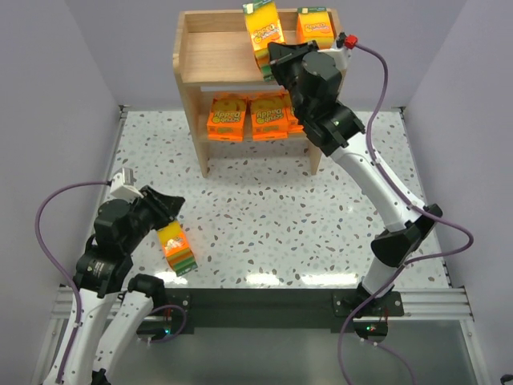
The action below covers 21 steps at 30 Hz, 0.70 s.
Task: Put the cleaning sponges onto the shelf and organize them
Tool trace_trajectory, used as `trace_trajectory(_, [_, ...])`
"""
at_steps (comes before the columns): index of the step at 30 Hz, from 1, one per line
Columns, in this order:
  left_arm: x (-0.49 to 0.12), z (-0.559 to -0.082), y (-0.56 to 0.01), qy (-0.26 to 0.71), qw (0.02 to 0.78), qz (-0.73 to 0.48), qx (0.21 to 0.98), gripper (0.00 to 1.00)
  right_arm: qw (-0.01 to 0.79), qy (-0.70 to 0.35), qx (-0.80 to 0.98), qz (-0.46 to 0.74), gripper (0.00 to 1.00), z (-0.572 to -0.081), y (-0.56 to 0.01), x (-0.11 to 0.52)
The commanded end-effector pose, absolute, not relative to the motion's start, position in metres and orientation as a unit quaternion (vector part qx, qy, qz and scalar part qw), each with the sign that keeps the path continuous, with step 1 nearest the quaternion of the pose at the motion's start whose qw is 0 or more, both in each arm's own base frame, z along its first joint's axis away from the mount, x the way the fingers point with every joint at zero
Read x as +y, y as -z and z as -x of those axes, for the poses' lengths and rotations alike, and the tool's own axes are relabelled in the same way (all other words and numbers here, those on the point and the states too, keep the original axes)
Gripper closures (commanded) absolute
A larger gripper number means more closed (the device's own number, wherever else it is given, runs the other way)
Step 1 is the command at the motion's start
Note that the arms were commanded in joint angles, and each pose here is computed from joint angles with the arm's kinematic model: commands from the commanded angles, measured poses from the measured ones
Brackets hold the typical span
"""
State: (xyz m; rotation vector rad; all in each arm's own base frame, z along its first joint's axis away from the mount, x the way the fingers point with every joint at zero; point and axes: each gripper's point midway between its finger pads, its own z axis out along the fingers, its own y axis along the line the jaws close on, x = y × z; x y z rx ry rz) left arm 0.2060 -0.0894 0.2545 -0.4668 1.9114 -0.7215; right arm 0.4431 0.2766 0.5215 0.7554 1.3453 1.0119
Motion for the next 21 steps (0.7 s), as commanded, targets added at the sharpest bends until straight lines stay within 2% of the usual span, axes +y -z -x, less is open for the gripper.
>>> trace_trajectory(1, [-0.088, -0.206, -0.253, 0.296, 0.498, 0.198, 0.791, 0.63, 0.609, -0.454, 0.537, -0.367, 1.00, -0.442, -0.551, 0.255])
trace_trajectory(13, [-0.082, -0.206, -0.247, 0.277, 0.493, 0.209, 0.798, 0.59, 0.592, -0.433, 0.535, -0.419, 1.00, -0.479, -0.510, 0.239])
trace_trajectory(14, [-0.082, -0.205, -0.247, 0.277, 0.493, 0.209, 0.798, 0.59, 0.591, -0.435, 0.534, -0.419, 0.96, -0.481, -0.510, 0.240])
trace_trajectory(15, [-0.082, -0.205, -0.247, 0.276, 0.493, 0.210, 0.798, 0.58, 0.591, -0.439, 0.534, -0.416, 0.83, -0.483, -0.510, 0.242])
trace_trajectory(17, [-0.080, -0.206, -0.247, 0.271, 0.494, 0.213, 0.798, 0.57, 0.598, -0.450, 0.526, -0.404, 0.67, -0.484, -0.518, 0.244])
trace_trajectory(18, [-0.079, -0.205, -0.248, 0.268, 0.494, 0.212, 0.799, 0.55, 0.596, -0.460, 0.528, -0.393, 0.53, -0.485, -0.521, 0.249])
trace_trajectory(21, [-0.073, -0.206, -0.247, 0.253, 0.498, 0.223, 0.799, 0.50, 0.606, -0.487, 0.517, -0.359, 0.36, -0.483, -0.540, 0.255])
